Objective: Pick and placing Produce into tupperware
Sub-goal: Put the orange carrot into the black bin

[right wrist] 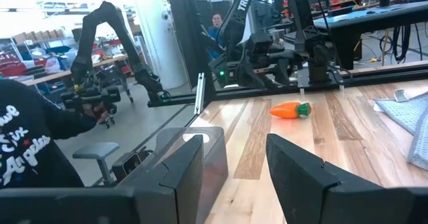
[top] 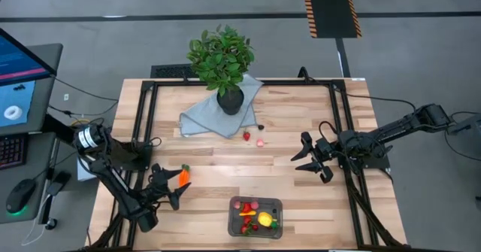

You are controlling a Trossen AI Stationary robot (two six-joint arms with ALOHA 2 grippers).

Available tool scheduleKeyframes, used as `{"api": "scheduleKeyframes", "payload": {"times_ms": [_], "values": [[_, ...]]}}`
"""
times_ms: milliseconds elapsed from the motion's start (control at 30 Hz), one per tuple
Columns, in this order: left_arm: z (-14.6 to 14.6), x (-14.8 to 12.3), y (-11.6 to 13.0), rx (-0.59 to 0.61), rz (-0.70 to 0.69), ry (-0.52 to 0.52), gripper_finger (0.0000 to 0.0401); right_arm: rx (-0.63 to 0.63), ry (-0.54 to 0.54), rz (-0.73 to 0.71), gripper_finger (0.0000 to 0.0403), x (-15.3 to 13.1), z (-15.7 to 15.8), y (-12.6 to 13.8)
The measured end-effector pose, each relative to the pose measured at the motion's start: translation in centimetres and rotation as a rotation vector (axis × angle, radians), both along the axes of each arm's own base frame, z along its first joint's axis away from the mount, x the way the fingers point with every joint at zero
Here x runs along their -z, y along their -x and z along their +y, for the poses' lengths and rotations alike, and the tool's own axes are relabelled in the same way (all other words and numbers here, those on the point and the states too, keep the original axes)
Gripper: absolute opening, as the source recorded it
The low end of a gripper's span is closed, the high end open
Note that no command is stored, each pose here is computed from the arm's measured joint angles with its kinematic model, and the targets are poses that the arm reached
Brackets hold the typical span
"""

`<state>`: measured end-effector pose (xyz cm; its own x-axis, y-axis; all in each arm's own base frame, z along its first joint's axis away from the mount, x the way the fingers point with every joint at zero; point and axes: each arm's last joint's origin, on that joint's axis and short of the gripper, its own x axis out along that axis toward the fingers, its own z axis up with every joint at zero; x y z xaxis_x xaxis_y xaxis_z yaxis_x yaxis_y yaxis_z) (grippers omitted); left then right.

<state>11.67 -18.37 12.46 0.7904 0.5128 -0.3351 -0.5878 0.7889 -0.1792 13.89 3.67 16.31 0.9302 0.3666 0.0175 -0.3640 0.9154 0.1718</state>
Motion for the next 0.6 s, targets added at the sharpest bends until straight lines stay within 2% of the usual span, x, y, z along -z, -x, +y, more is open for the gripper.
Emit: {"api": "scheduleKeyframes", "payload": {"times_ms": [200,433,600], "values": [[-0.2,0.6,0.1,-0.027,0.180,0.044,0.0296,0.046,0.002,0.011,0.0186,0.1,-0.1,0.0],[-0.1,0.5,-0.1,-0.060,0.116,0.095,0.0295,0.051,0.005,0.025,0.0186,0.2,-0.1,-0.1],[0.3,1.6,-0.7,-0.137,0.159,0.095,0.0295,0.051,0.005,0.025,0.0186,0.3,-0.1,-0.1]]}}
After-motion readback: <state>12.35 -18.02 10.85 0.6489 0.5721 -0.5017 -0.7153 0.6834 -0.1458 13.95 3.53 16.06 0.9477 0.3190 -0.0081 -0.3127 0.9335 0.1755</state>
